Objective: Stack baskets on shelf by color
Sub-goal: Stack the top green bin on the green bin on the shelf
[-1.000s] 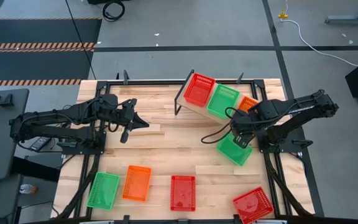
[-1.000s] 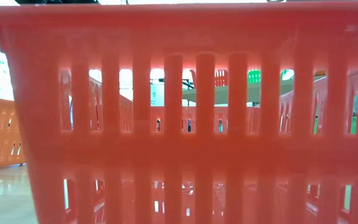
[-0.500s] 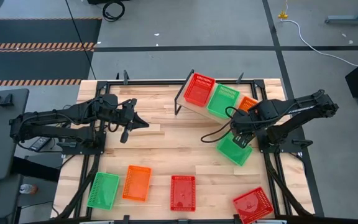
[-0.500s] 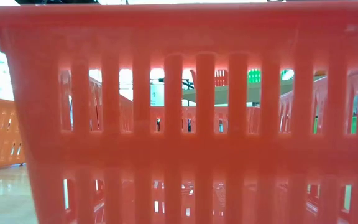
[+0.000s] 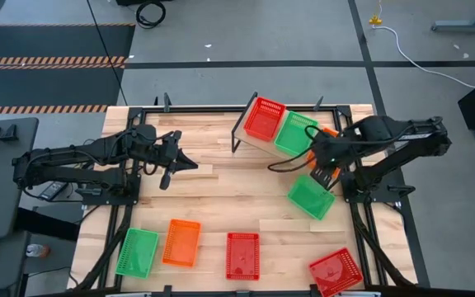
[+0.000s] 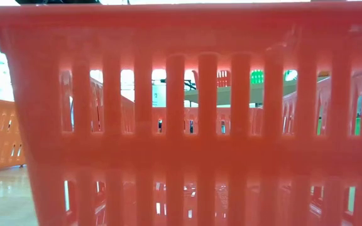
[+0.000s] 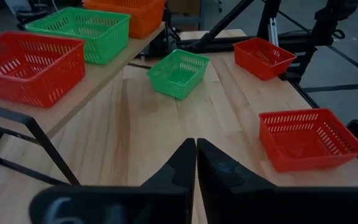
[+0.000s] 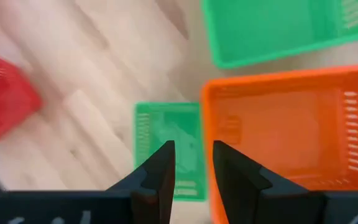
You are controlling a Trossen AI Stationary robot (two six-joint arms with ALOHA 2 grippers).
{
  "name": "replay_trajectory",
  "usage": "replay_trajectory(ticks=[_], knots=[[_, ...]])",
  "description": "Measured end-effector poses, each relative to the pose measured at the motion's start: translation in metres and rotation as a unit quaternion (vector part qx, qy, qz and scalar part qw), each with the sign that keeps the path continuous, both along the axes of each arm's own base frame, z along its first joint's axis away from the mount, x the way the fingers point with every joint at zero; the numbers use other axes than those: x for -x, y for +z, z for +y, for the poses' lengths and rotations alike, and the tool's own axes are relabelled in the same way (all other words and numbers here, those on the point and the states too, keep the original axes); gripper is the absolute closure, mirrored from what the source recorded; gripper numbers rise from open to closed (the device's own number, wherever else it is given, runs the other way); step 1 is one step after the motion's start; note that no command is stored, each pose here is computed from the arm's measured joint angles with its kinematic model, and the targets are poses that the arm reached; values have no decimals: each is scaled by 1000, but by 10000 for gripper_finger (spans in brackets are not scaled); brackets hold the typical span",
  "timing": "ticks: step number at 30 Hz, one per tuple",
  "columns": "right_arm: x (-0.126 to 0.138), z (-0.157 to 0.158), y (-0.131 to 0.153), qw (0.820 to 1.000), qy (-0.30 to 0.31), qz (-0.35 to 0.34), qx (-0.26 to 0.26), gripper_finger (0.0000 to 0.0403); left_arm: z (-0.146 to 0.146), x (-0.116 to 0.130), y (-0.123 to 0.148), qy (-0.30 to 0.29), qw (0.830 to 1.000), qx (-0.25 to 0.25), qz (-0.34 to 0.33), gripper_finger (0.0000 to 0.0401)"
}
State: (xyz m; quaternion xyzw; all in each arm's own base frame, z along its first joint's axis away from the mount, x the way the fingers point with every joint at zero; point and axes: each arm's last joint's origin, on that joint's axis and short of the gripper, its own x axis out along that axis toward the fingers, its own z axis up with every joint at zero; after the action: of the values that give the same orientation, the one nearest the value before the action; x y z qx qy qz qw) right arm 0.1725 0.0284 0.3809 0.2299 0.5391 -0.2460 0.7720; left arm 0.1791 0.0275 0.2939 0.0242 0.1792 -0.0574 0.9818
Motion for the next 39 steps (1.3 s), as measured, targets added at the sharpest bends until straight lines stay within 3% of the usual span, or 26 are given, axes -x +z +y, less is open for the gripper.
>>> replay_trajectory(ticks=[8,12,20,29,39], knots=[[-20,37,4,991,94,-85,-45,288,0,0,0,2,1000,4,1,374],[-33,59,-5,988,118,-83,-47,288,0,0,0,4,1000,12,3,375],[-58,102,-46,996,85,10,-38,289,-8,-1,1,-17,1000,11,-2,376],[-64,121,-94,982,-22,179,48,289,-14,-3,2,-34,999,6,-11,376],[-79,151,-143,965,-10,240,108,273,-21,-3,2,-43,999,6,-9,376]])
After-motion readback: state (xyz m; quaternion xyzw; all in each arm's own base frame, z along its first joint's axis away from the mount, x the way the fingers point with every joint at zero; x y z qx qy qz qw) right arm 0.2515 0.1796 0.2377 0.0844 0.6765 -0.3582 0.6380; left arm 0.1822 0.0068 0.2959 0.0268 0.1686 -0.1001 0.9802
